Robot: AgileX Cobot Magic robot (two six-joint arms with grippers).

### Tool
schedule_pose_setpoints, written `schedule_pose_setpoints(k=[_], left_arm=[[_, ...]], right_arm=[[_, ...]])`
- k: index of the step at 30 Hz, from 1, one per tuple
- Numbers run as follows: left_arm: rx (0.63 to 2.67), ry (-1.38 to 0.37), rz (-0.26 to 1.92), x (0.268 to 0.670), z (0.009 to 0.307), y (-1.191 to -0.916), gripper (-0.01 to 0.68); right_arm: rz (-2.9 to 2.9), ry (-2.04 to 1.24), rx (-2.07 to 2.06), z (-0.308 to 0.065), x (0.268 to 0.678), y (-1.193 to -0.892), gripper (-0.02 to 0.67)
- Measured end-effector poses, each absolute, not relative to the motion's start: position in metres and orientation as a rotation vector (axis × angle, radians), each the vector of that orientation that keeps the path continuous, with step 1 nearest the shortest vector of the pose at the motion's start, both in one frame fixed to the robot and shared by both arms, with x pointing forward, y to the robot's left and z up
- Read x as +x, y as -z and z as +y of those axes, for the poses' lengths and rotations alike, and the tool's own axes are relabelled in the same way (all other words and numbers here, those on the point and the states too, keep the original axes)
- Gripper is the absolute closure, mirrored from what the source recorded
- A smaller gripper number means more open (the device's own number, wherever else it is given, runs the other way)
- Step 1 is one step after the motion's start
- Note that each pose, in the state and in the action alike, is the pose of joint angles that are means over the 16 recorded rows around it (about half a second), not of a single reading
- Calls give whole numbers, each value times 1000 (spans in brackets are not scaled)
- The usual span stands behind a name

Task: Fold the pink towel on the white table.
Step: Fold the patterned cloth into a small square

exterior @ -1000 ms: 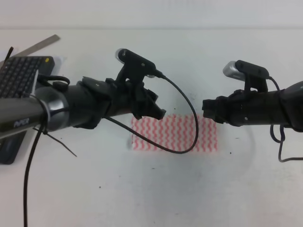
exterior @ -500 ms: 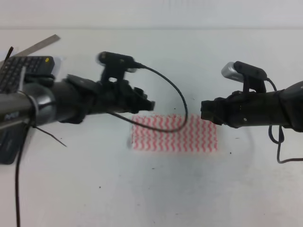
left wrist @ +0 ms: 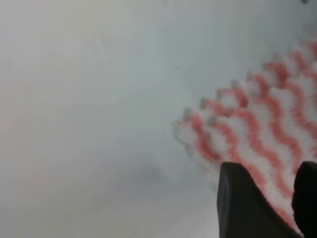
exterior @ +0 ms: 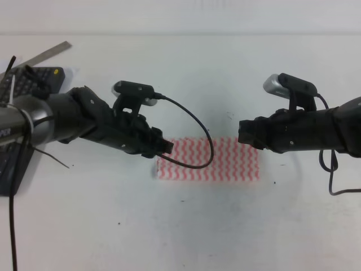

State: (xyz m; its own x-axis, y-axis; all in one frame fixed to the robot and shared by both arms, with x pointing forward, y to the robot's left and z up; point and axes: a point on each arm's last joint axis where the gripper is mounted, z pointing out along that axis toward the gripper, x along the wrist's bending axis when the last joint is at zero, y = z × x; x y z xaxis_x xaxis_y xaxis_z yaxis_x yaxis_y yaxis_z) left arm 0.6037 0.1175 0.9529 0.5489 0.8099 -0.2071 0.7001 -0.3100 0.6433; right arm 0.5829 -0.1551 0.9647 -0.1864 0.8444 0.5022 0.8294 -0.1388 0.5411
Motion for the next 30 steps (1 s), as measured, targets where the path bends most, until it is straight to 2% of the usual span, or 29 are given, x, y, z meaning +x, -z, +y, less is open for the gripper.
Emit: schedule_pose_setpoints(k=[13,30], left_arm=[[1986,-189,1338,612,117,-954,296],[1982,-82,1377,621,108,-941,290]], right_arm=[[2052,-1262,1994,-155,583,-965,480],[2050,-1267,2000,-155,583,-965,487]])
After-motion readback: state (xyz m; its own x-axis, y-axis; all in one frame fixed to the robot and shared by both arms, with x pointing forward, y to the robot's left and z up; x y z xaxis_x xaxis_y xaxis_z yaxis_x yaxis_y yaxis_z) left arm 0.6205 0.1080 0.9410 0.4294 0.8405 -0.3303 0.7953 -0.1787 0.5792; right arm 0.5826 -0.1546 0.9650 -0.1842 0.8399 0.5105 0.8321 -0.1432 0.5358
